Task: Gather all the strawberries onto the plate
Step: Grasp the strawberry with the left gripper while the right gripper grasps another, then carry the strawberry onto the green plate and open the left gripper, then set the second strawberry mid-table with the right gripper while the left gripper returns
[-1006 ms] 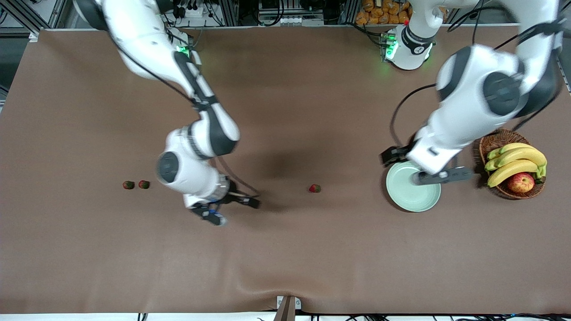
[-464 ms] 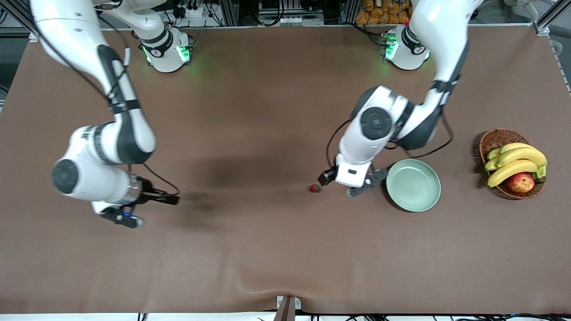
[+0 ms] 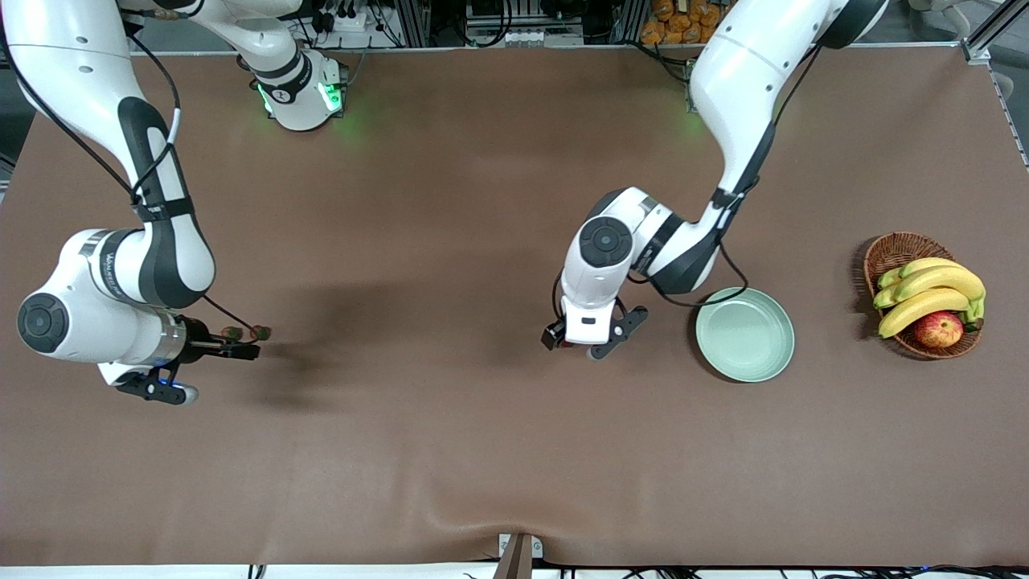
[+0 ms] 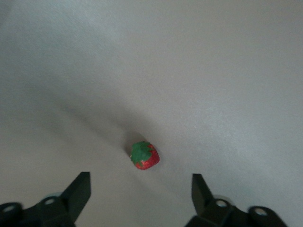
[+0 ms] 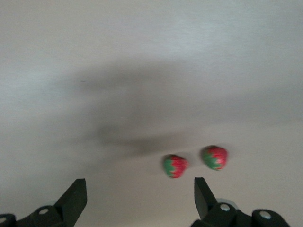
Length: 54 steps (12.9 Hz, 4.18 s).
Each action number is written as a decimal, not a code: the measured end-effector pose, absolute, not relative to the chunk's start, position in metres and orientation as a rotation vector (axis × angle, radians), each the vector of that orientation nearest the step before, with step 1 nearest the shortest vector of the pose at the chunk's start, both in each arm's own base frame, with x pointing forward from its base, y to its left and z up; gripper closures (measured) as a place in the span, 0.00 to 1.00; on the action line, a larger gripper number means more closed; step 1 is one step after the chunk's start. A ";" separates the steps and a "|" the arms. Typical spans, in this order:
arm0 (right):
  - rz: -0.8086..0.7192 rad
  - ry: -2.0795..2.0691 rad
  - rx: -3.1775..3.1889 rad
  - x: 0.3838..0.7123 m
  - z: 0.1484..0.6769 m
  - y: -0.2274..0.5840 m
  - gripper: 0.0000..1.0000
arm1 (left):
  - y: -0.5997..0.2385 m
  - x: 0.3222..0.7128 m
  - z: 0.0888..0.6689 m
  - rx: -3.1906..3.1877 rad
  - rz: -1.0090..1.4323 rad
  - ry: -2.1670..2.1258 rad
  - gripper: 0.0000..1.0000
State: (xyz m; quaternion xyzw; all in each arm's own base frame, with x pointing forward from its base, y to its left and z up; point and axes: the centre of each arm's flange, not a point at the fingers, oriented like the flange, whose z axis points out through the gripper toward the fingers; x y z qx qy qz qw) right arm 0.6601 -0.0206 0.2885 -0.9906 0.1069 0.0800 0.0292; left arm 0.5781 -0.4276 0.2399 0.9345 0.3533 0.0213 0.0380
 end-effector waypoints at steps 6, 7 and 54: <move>0.323 0.295 -3.109 0.648 0.245 -0.027 0.00 | -0.429 0.585 0.200 2.822 0.078 1.079 0.20; 0.336 0.295 -3.110 0.647 0.234 -0.027 0.00 | -0.429 0.585 0.197 2.823 0.076 1.079 0.21; 0.105 0.513 -2.841 0.604 0.270 0.361 0.69 | -0.113 0.625 0.402 3.153 -0.033 0.316 0.00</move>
